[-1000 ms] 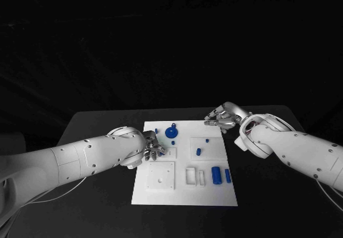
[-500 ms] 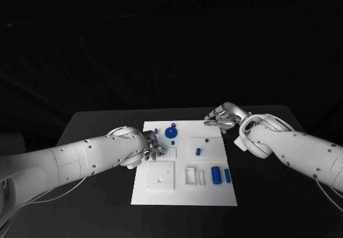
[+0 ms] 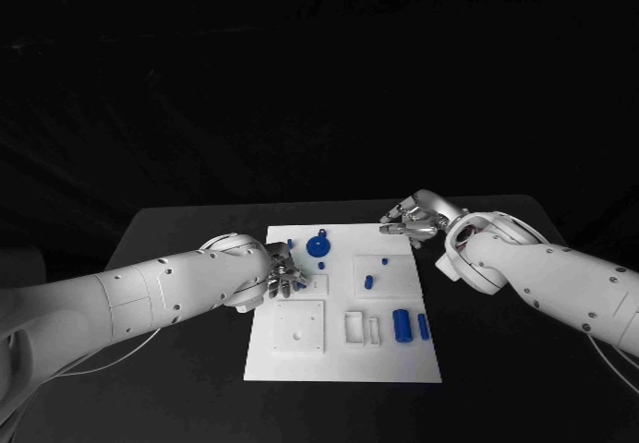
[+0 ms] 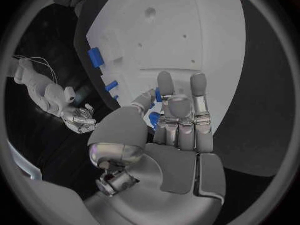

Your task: Assemble the parts on the task board

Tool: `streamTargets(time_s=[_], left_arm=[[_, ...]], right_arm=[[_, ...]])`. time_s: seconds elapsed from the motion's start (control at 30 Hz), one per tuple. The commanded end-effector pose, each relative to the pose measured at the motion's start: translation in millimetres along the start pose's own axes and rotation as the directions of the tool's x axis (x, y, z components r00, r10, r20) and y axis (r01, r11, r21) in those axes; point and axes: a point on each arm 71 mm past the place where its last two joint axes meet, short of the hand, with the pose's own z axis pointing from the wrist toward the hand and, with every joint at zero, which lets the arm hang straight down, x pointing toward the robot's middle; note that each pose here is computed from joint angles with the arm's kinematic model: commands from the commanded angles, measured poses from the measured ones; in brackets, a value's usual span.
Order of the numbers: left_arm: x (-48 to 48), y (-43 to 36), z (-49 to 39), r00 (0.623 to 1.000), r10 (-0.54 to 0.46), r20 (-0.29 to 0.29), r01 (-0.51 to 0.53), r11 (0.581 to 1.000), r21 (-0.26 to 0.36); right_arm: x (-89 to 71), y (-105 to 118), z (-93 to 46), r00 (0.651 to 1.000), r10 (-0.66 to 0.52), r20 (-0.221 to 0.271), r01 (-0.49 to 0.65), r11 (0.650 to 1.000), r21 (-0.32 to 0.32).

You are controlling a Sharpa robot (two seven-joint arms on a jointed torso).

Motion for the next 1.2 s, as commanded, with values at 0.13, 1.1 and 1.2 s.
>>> streamTargets(time_s=[0.13, 1.1, 1.2], left_arm=[[10.0, 1.4, 1.5, 0.998, 0.038, -0.059, -0.039, 0.999, -0.021], [3.8, 7.6, 4.0, 0.999, 0.028, -0.035, -0.03, 0.998, -0.048], [3.2, 8.2, 4.2, 0.999, 0.027, -0.033, -0.029, 0.998, -0.05]], right_arm=[[1.3, 1.5, -0.3, 1.0, 0.0, -0.015, -0.001, 1.0, -0.015], [1.8, 0.6, 0.1, 1.0, 0.001, -0.012, -0.001, 1.0, -0.014], [1.8, 0.5, 0.1, 1.0, 0.001, -0.012, -0.002, 1.0, -0.013]])
